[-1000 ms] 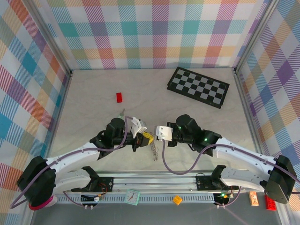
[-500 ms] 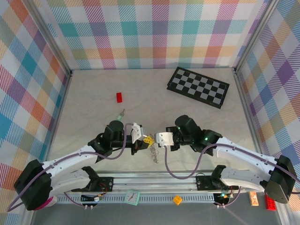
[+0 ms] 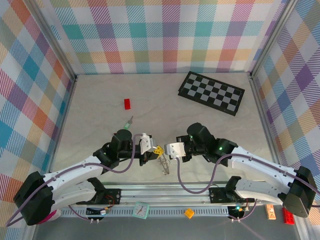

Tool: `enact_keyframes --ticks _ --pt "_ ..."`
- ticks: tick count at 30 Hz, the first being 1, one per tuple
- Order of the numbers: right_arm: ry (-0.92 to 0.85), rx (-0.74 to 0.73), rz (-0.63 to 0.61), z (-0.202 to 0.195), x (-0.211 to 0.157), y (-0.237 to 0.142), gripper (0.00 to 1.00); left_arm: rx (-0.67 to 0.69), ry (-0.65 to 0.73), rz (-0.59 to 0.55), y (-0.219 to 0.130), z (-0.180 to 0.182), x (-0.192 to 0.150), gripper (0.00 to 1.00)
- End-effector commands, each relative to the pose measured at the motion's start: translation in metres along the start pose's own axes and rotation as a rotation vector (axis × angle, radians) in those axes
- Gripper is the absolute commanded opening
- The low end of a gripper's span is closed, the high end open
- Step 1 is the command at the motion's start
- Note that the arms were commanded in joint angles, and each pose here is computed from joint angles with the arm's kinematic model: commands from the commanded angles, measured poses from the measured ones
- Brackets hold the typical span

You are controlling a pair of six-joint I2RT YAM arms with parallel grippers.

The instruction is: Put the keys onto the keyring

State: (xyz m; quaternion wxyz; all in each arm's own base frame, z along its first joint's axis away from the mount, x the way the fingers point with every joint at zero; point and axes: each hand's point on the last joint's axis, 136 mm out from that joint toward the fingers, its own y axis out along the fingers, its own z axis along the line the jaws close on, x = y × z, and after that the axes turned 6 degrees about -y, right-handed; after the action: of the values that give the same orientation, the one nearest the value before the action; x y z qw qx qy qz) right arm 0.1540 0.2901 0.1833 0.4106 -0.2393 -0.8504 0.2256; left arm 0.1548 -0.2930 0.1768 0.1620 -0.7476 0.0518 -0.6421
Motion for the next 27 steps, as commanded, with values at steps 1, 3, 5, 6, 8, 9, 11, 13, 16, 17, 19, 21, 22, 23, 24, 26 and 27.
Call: enact_keyframes --ticks 1,3,5,6,8,9,11,13,16,17,19,21,22,23,24,26,27 --pt "-0.012 -0.018 -0.075 -0.008 0.02 -0.007 0.0 -0.016 0.027 -0.016 0.002 -0.004 0.009 0.0" --pt "-0.008 -0.013 -0.085 -0.007 0.022 -0.006 0.0 -0.014 0.024 -0.014 0.002 -0.003 0.009 0.0" --pt "-0.007 -0.004 -0.095 -0.006 0.024 -0.006 0.0 -0.011 0.022 -0.012 0.003 -0.002 0.009 0.0" --pt "-0.007 -0.001 -0.099 -0.005 0.025 -0.005 0.0 -0.008 0.021 -0.012 0.002 -0.002 0.009 0.0" --pt "-0.008 0.005 -0.09 -0.004 0.023 -0.003 0.0 -0.009 0.02 -0.011 0.003 -0.001 0.009 0.0" --pt "-0.011 0.004 -0.085 -0.004 0.022 -0.002 0.0 -0.01 0.019 -0.012 0.003 -0.002 0.008 0.0" --pt "-0.014 -0.002 -0.079 -0.004 0.021 -0.001 0.0 -0.008 0.02 -0.013 0.003 -0.001 0.009 0.0" --pt "-0.017 -0.005 -0.072 -0.005 0.02 0.001 0.0 -0.007 0.02 -0.014 0.003 -0.001 0.009 0.0" --pt "-0.022 -0.001 -0.07 -0.004 0.02 0.002 0.0 -0.007 0.018 -0.018 0.003 -0.001 0.01 0.0" --pt "-0.022 0.005 -0.066 -0.002 0.019 0.003 0.0 -0.008 0.016 -0.016 0.003 -0.001 0.01 0.0" --pt "-0.025 0.002 -0.059 -0.002 0.018 0.005 0.0 -0.007 0.014 -0.019 0.003 -0.001 0.01 0.0" --pt "-0.03 -0.006 -0.05 -0.003 0.016 0.006 0.0 -0.008 0.011 -0.019 0.003 -0.001 0.01 0.0" --pt "-0.033 -0.008 -0.046 -0.004 0.016 0.006 0.0 -0.009 0.009 -0.02 0.003 -0.002 0.01 0.0" --pt "-0.033 -0.005 -0.045 -0.003 0.016 0.006 0.0 -0.007 0.008 -0.022 0.003 -0.001 0.011 0.0" --pt "-0.034 -0.003 -0.047 -0.002 0.016 0.006 0.0 -0.003 0.005 -0.021 0.003 0.0 0.01 0.0" --pt "-0.034 0.006 -0.048 0.0 0.016 0.006 0.0 0.0 0.0 -0.02 0.003 0.001 0.011 0.0" --pt "-0.035 0.01 -0.047 0.001 0.016 0.006 0.0 -0.001 0.0 -0.019 0.004 0.0 0.01 0.0"
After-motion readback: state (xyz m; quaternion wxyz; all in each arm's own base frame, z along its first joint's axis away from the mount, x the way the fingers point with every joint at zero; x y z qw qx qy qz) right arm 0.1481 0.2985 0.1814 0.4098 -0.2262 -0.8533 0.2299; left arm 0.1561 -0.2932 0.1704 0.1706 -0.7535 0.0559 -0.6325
